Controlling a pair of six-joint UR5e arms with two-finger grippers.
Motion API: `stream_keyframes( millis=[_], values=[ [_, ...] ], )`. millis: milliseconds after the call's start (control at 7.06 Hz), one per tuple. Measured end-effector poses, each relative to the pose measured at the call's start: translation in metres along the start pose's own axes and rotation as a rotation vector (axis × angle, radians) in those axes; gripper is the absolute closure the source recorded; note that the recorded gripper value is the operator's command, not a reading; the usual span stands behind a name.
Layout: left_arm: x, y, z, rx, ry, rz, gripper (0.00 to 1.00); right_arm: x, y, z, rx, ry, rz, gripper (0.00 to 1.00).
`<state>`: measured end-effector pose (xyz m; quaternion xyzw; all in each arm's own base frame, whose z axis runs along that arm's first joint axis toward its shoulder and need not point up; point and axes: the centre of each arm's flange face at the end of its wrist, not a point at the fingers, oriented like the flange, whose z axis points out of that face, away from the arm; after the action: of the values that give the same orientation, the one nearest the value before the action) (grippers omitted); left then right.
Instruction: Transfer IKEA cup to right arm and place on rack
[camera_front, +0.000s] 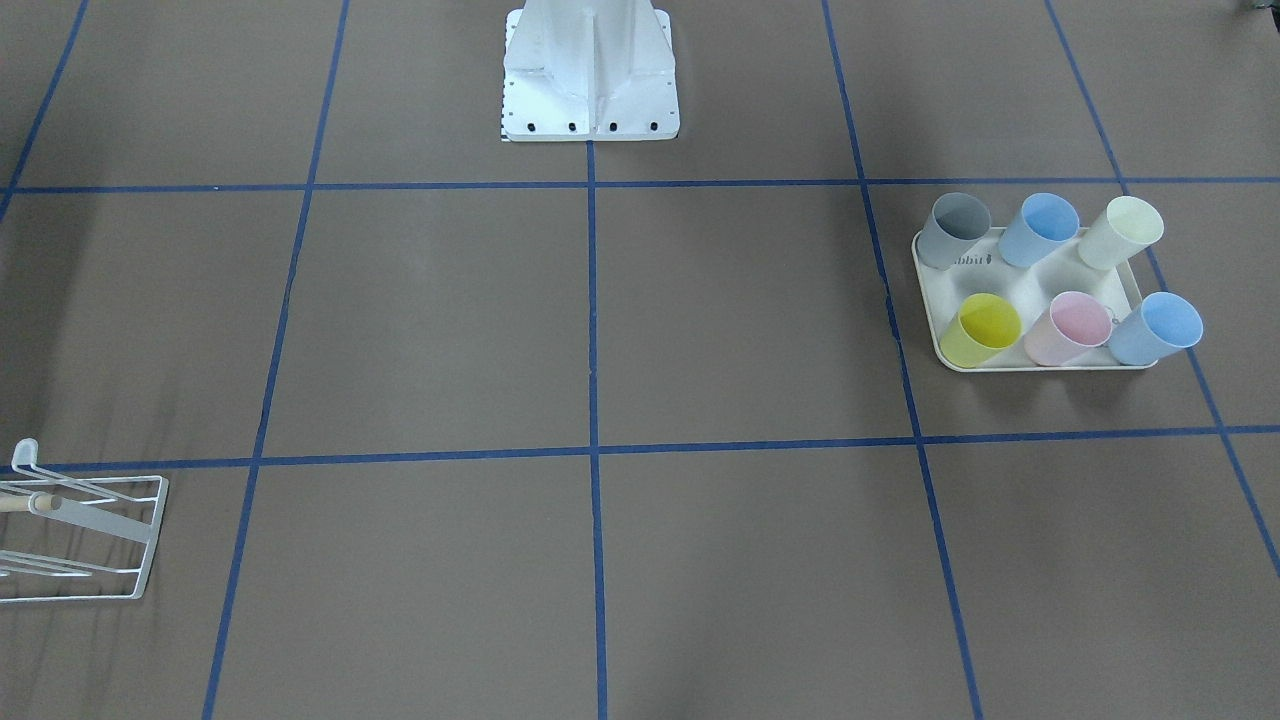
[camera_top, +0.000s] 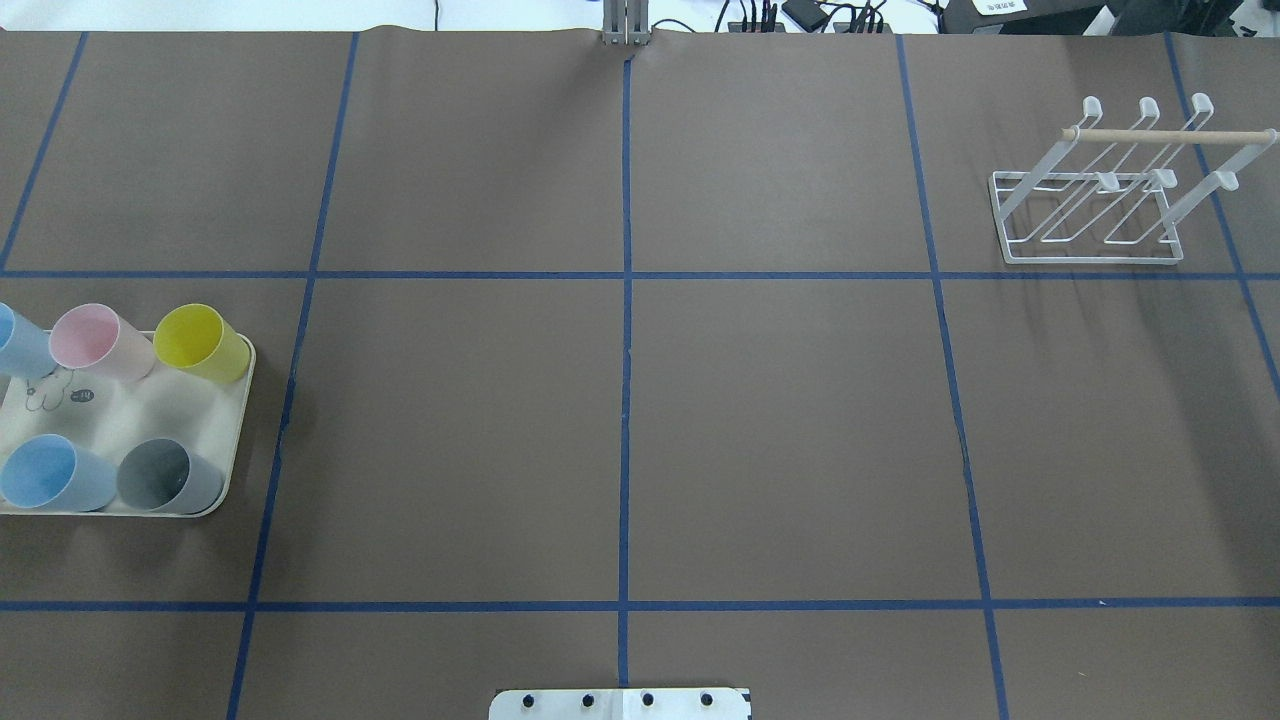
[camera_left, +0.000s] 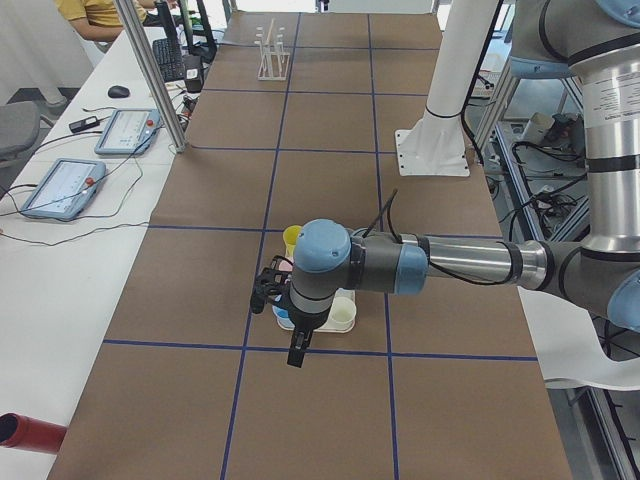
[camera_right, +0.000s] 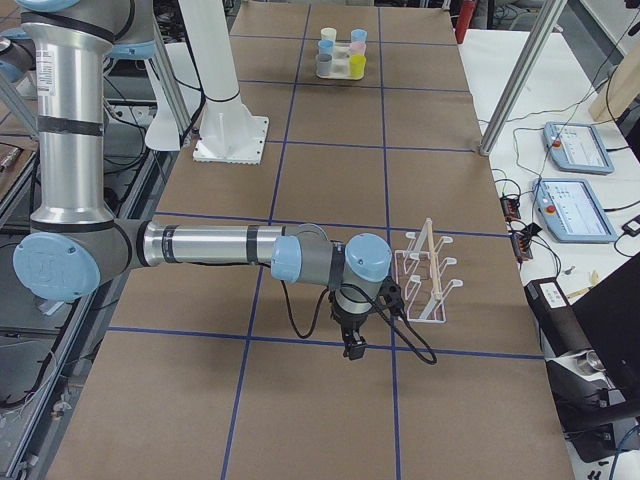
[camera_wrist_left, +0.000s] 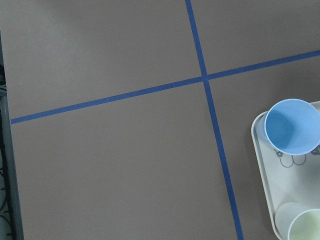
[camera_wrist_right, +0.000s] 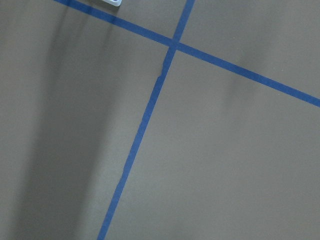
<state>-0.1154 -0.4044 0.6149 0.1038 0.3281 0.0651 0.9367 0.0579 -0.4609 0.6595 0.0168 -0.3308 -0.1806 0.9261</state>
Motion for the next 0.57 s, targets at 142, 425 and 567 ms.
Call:
stream_keyframes(
  millis=[142,425,567],
  values=[
    [0.0,0.0,0.0,0.0,0.0,0.001,0.0,0.0,0.0,0.0,0.0,0.0,0.0,0.0],
    [0.005,-0.003,-0.006,0.011,-0.003,0.012,0.0,-0.002,-0.001,-0.002,0.005,0.001,-0.004,0.0],
    [0.01,-0.005,-0.012,0.022,-0.005,0.021,0.0,-0.003,-0.002,-0.005,0.009,0.003,-0.007,0.0]
  ],
)
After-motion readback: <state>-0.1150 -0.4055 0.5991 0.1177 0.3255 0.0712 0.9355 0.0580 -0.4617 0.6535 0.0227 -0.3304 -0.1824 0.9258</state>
